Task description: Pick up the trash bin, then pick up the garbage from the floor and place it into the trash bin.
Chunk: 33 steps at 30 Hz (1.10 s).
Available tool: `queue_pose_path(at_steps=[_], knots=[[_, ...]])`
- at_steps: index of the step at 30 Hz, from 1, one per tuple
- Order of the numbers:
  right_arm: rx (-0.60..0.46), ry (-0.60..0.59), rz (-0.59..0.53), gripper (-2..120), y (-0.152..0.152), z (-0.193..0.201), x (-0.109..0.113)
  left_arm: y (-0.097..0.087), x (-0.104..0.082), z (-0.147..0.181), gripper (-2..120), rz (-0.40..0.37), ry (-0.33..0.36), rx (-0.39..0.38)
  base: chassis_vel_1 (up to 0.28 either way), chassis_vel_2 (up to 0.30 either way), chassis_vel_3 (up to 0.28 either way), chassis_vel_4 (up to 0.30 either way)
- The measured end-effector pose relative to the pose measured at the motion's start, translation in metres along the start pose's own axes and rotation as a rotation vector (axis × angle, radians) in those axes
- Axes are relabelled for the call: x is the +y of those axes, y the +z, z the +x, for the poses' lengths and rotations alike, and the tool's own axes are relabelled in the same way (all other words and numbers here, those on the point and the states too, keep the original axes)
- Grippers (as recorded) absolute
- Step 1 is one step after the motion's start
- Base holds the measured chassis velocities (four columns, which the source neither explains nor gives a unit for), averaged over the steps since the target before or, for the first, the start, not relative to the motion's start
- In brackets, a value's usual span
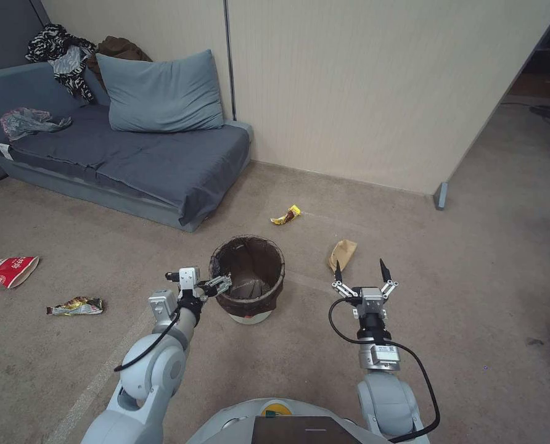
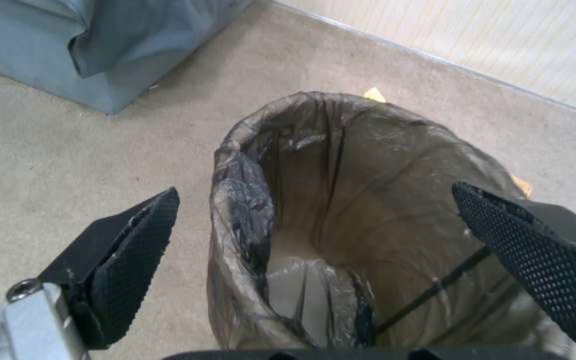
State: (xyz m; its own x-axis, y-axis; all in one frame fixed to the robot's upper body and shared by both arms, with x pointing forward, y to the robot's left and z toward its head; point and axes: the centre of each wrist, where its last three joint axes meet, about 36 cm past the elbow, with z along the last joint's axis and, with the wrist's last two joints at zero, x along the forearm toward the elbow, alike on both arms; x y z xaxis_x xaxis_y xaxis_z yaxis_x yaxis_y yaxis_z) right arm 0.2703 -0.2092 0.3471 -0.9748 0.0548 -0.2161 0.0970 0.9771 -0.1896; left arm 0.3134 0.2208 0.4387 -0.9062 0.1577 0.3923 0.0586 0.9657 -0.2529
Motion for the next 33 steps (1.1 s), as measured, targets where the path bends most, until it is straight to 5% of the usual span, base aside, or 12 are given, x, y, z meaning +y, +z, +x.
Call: queue_pose_path(at_steps=[8,29,33], knots=[[0.001,-0.005,-0.005,100,0.000,-0.001,0.000,0.011,0.006,-0.027,100,-0.037,-0.126,0.030,0.000,0.000,0.000,0.000],[0.003,-0.020,-0.006,100,0.003,0.003,0.000,0.015,0.007,-0.062,96,-0.006,-0.162,0.152,0.000,0.000,0.000,0.000],[0.002,-0.022,-0.006,100,0.004,0.004,0.000,0.010,0.006,-0.065,86,0.008,-0.159,0.174,0.000,0.000,0.000,0.000]])
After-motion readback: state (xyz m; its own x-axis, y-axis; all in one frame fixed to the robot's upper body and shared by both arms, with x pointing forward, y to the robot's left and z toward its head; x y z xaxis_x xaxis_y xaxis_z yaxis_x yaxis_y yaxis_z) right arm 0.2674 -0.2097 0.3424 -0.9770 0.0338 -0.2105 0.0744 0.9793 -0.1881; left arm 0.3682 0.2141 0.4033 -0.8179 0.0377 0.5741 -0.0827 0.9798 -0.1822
